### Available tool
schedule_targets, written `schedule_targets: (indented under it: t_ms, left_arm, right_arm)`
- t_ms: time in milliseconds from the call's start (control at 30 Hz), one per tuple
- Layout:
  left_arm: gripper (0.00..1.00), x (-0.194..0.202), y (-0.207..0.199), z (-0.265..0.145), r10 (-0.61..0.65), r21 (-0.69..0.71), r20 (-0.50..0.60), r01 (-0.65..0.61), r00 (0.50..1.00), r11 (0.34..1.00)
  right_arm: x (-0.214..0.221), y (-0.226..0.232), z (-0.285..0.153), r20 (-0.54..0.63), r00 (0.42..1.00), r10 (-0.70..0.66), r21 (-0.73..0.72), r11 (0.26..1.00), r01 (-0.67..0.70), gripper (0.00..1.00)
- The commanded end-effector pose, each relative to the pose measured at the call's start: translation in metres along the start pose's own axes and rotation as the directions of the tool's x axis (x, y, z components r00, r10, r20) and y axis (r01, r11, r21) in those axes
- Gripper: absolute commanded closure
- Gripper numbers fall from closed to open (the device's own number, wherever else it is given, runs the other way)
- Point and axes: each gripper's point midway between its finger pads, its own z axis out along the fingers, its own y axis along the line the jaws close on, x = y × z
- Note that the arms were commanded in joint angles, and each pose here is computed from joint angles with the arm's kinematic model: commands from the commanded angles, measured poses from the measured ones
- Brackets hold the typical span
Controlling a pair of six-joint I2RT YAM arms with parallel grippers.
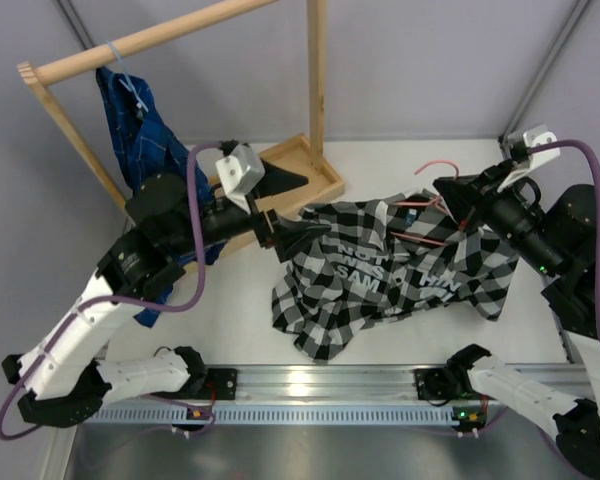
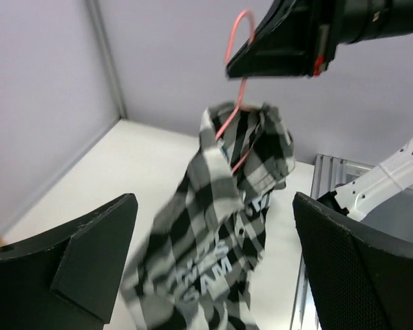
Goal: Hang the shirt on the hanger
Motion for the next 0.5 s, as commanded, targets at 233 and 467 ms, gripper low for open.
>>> schedule_targets:
  t_ms: [233,467]
  left_arm:
    - [0.05,0.047,-0.042,0.072,0.263,0.55,-0.089,-0.173,0.961,0.817]
    - [0.1,0.069,-0.025,0.072,0.238,0.598,-0.14,-0.109,0.961,0.794]
  right_arm:
    - [-0.005,0.035,-0.009,0.012,1.0,-0.01,-0.197,0.98,0.012,1.0]
    - [0.001,0.035,-0.011,0.01,0.999,-0.035,-0.208,0.977,0.037,1.0]
